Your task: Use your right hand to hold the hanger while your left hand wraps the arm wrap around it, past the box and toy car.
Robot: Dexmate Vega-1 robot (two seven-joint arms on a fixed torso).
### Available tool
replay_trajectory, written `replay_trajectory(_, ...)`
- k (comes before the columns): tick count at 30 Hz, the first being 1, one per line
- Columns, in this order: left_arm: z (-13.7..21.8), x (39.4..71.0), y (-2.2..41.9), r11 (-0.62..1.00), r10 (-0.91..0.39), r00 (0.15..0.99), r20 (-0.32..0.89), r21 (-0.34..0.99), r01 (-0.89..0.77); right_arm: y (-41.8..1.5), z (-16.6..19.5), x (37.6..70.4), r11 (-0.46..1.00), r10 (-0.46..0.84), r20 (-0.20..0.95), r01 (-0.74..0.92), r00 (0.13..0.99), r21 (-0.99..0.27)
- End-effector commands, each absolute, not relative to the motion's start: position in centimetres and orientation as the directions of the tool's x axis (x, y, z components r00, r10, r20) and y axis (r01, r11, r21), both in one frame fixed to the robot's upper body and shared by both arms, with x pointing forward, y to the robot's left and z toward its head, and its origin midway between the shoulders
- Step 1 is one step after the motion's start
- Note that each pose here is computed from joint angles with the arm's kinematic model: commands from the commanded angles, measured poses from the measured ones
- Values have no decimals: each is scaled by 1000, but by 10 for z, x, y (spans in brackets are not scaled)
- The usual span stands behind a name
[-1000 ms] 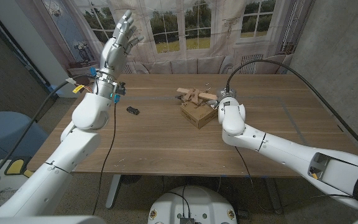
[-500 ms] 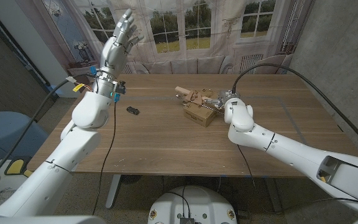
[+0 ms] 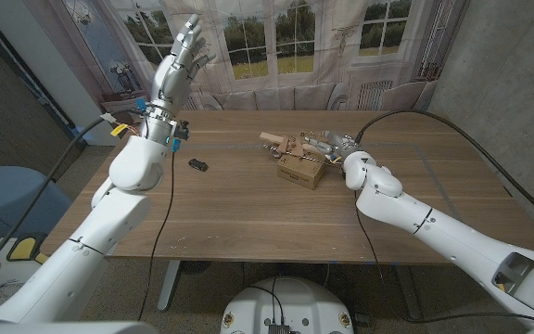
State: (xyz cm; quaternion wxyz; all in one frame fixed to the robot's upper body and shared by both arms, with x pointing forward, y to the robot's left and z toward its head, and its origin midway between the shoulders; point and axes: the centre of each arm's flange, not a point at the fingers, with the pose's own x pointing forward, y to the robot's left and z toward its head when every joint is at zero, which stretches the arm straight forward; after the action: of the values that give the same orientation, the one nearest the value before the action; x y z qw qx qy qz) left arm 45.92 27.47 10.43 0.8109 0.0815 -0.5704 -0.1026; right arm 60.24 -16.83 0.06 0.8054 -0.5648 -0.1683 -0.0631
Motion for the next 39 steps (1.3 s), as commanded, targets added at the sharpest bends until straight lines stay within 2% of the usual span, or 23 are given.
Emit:
replay_trajectory(1, 103, 460, 276, 966, -258, 341, 904, 250, 69, -179, 4, 592, 585, 141, 493, 329, 859, -741)
replay_trajectory(9, 95, 461, 283, 967, -254, 385, 887, 248, 65, -179, 9, 586, 670, 197, 557, 304, 807, -677)
replay_trajectory(19, 78, 467, 289, 973, -219, 462, 859, 227, 40, -192, 28, 577, 813, 197, 682, 271, 704, -515)
replay_trajectory(29, 57, 479, 292, 976, -194, 536, 821, 215, 24, -220, 45, 577, 896, 170, 736, 209, 655, -393)
replay_trajectory(35, 43, 483, 291, 976, -179, 573, 800, 218, 1, -242, 46, 575, 904, 62, 757, 285, 651, -320)
replay_trajectory(39, 36, 484, 292, 978, -163, 589, 791, 209, -10, -253, 41, 576, 923, 48, 770, 265, 637, -277)
